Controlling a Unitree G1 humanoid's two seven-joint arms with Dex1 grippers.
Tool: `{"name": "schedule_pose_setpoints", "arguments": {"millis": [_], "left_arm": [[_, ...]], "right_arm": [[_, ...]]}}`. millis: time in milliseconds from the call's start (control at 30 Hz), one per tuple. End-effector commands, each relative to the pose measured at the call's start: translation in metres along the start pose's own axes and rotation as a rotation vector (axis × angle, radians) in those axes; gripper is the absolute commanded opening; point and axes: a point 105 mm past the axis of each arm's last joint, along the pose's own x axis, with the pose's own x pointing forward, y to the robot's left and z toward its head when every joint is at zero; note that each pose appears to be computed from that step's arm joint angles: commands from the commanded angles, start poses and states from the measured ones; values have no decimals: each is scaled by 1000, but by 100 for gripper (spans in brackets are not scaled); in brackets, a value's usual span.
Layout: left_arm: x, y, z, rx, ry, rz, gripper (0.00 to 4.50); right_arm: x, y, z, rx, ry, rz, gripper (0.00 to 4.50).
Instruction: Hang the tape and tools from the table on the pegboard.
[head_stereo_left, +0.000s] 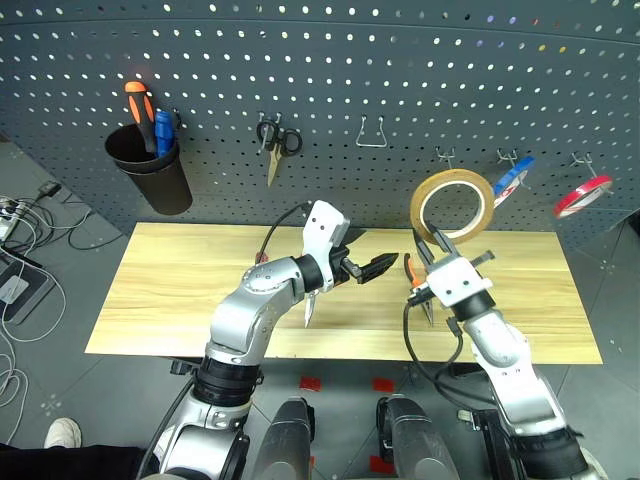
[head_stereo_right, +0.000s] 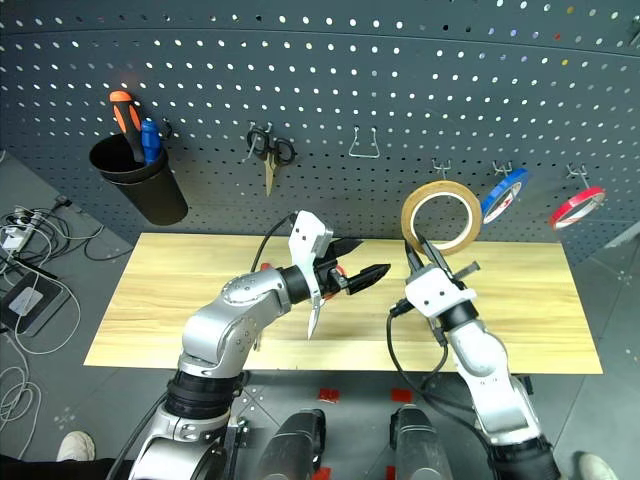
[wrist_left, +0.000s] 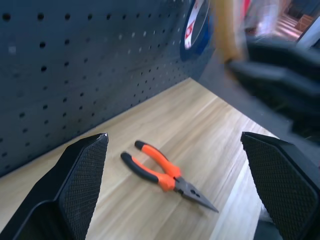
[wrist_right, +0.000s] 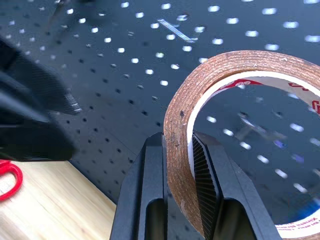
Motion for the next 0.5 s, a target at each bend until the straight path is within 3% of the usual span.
{"name": "schedule_pose_setpoints", "arguments": {"millis": [33,367,500], "left_arm": [[4,-4,9,31,-36,-26,450],[3,-6,8,17,-48,-8,450],[3,-6,8,19,-46,-10,450]], "right_arm": [[12,-11,1,12,-50,-7,44],[16,-23,-29,133,55,-46,44],[11,-14,-30,169,71,-19,170]]}}
